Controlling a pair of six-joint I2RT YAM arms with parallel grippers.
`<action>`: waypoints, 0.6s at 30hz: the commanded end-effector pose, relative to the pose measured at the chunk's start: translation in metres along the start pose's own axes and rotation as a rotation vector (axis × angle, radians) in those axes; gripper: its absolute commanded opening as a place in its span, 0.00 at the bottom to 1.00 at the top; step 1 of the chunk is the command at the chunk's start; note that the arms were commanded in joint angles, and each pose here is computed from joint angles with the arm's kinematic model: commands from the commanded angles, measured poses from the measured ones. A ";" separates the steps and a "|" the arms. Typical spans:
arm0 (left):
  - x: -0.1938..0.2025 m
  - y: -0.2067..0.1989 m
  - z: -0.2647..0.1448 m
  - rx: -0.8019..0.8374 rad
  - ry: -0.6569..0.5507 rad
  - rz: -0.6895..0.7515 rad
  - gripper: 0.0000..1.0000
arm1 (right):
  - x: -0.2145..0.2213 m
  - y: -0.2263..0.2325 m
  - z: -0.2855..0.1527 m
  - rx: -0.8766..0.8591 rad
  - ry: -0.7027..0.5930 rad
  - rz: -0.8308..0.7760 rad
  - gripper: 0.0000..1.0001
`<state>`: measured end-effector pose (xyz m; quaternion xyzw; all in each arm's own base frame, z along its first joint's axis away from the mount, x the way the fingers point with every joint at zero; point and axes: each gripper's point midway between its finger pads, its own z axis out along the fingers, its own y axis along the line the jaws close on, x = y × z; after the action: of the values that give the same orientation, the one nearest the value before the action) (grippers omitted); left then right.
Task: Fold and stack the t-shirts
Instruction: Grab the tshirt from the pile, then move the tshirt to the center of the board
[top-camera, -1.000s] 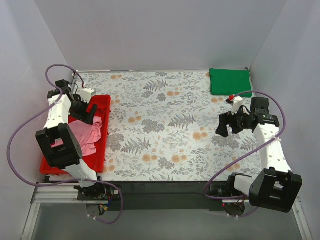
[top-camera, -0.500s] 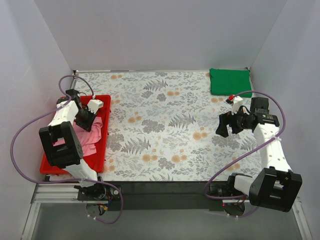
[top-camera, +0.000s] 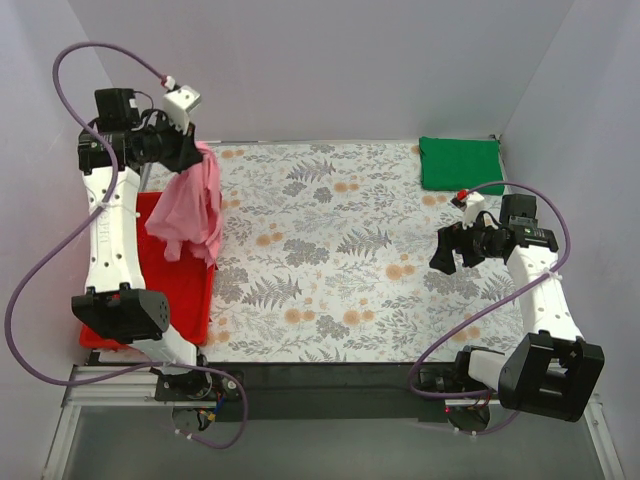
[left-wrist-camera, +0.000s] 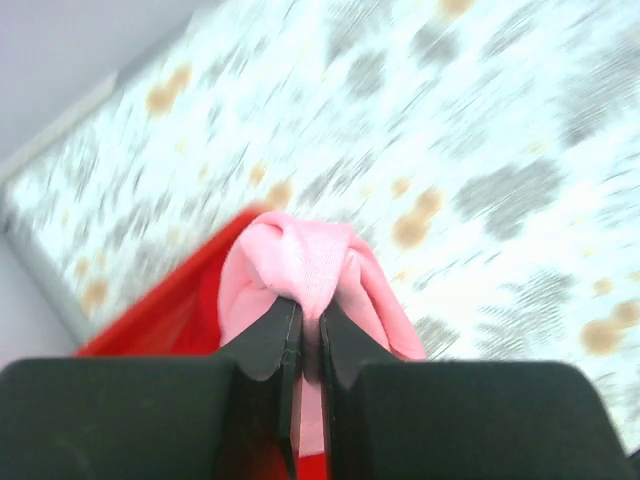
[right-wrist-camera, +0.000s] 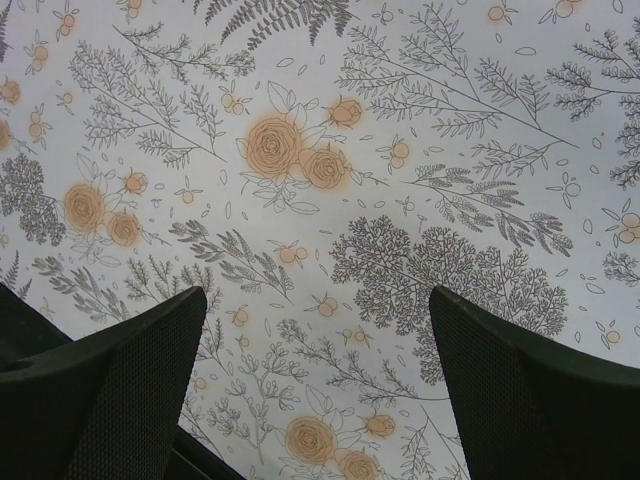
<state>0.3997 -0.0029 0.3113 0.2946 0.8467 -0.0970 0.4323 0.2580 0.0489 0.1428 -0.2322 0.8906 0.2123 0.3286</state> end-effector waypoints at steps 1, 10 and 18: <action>-0.091 -0.087 -0.039 0.229 -0.263 0.015 0.00 | -0.019 0.003 -0.002 -0.022 -0.056 -0.021 0.98; -0.203 -0.202 -0.112 0.659 -0.593 -0.028 0.00 | -0.022 0.004 -0.010 0.005 -0.073 -0.050 0.98; -0.067 -0.177 -0.005 0.447 -0.216 -0.223 0.84 | -0.026 0.000 -0.020 0.056 -0.069 -0.086 0.99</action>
<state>0.3156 -0.1917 0.4276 0.3217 0.7000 -0.4071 0.4907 0.2577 0.0488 0.1517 -0.2378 0.8849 0.2045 0.3442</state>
